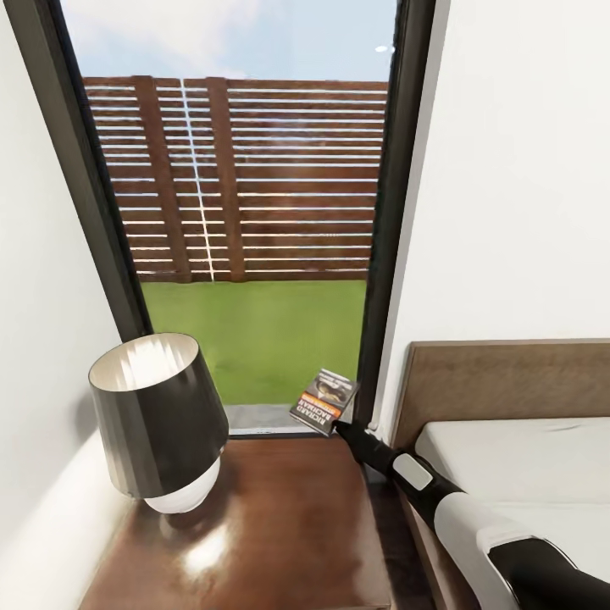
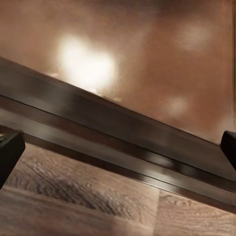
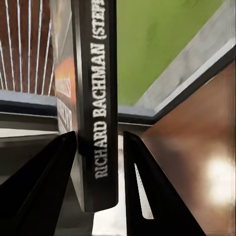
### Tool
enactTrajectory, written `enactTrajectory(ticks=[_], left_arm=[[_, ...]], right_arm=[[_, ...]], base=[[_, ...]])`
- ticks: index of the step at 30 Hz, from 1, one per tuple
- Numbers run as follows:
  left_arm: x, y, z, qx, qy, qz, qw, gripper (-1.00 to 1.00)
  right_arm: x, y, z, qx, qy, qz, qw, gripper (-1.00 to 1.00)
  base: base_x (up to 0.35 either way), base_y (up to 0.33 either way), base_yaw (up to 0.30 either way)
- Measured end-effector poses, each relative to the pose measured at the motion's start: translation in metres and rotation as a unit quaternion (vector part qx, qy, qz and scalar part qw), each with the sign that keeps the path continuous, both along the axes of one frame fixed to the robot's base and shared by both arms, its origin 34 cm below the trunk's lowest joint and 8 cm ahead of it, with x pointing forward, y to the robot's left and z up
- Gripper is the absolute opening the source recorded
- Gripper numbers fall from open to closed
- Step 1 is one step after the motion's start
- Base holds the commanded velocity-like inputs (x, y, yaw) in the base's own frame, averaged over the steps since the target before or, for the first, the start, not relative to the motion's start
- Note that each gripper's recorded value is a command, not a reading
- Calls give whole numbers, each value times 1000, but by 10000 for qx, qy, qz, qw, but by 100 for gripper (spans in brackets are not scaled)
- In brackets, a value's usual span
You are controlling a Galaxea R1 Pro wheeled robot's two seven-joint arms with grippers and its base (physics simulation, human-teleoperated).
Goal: In the bedroom, move the book from the bed onto either nightstand, and place the two sandals side by side next to the bed.
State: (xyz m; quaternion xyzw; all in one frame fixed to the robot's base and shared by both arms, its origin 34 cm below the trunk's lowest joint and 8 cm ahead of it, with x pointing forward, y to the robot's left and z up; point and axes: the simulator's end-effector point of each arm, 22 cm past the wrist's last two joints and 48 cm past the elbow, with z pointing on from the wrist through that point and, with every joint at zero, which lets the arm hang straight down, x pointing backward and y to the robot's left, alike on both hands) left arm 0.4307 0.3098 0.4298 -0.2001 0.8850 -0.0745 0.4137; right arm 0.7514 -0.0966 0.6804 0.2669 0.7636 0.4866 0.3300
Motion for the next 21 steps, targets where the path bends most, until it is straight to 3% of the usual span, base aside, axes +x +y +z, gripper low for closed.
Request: enactTrajectory(ticks=[7,13,18,19,21], left_arm=[[5,3,7,-173,-168,-211,9995,100],[8,18,14,-452,-281,-113,9985,100],[10,24,20,-880,-295,-174,9955,100],[10,24,23,-1101,-317,-235,9931,100],[10,24,28,-1319,-342,-290,9903,100]], right_arm=[[-7,2,-14,-120,339,71,9993,-100],[-10,4,-20,-149,492,100,9986,-100],[-12,4,-24,-186,579,90,9981,-100],[-13,3,-26,-210,615,81,9979,-100],[-13,3,-27,-220,643,71,9977,-100]], base=[[0,0,0],[0,0,0],[0,0,0],[0,0,0],[0,0,0]])
